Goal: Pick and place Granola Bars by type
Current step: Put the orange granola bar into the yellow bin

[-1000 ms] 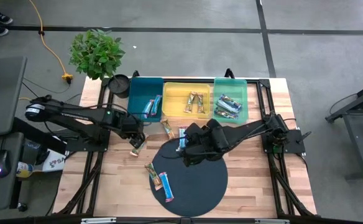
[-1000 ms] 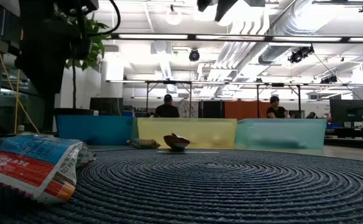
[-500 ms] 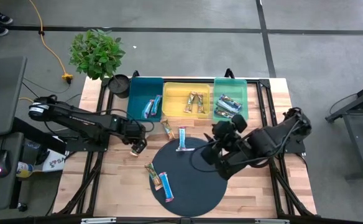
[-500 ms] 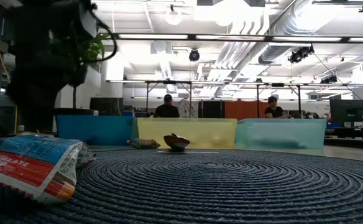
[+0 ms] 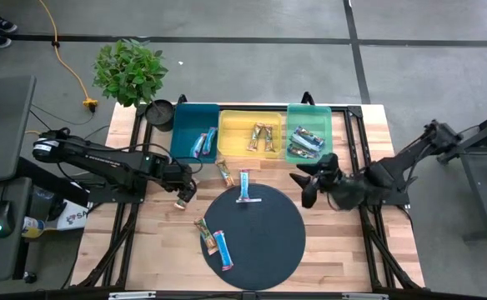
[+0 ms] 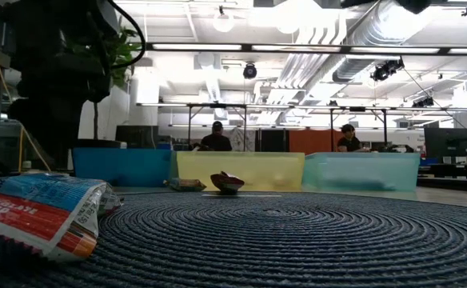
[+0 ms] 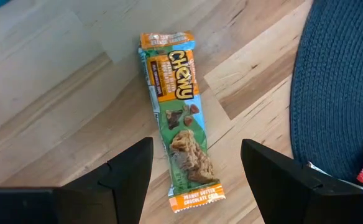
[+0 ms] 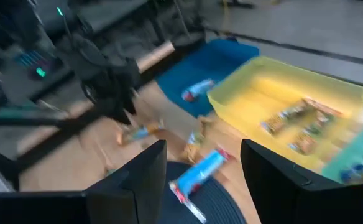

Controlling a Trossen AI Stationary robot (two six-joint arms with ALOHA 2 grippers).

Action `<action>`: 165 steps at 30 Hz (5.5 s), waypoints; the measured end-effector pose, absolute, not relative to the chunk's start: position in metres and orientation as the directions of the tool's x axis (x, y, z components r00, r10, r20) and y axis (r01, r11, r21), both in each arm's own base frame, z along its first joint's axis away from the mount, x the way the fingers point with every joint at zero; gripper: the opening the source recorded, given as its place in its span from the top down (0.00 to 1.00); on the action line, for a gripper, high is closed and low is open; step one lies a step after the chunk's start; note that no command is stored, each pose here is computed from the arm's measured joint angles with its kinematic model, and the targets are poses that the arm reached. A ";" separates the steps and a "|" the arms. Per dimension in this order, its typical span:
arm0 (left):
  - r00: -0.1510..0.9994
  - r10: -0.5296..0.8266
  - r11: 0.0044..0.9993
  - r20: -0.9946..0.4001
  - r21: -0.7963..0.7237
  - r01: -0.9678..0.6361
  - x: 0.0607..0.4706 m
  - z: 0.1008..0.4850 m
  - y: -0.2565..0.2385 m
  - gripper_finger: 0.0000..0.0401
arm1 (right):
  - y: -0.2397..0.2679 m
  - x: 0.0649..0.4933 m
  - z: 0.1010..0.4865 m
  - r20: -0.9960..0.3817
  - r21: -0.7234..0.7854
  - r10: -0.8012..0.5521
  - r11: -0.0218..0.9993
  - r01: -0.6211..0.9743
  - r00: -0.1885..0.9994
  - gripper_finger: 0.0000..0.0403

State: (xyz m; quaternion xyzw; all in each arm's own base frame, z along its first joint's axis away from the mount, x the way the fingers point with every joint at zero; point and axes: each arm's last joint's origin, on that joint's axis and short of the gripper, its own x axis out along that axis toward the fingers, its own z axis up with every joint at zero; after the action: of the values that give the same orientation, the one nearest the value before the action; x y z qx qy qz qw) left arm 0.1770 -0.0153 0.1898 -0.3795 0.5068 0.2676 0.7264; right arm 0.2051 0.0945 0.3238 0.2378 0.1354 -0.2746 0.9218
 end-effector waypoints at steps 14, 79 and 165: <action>0.336 0.083 0.546 -0.938 -0.240 -0.803 0.177 0.189 -0.013 0.40 | 0.026 0.135 0.254 0.043 0.620 -0.432 0.718 0.314 0.901 0.53; 0.166 -0.005 0.557 -0.986 -0.141 -0.818 0.207 0.141 -0.019 0.40 | -0.027 0.104 0.170 -0.379 0.160 -0.287 0.916 0.367 0.880 0.72; 0.716 0.302 0.875 -0.630 -0.114 -0.470 0.282 0.247 -0.015 0.69 | -0.027 0.104 0.169 -0.394 0.523 -0.267 0.722 0.453 0.879 1.00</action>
State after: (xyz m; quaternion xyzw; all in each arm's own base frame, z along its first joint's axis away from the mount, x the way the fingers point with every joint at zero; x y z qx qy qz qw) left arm 0.2819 -0.0152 0.2466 -0.1340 0.3128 0.2106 0.9164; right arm 0.1036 -0.0267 0.1689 0.3168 0.1469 -0.1967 0.9162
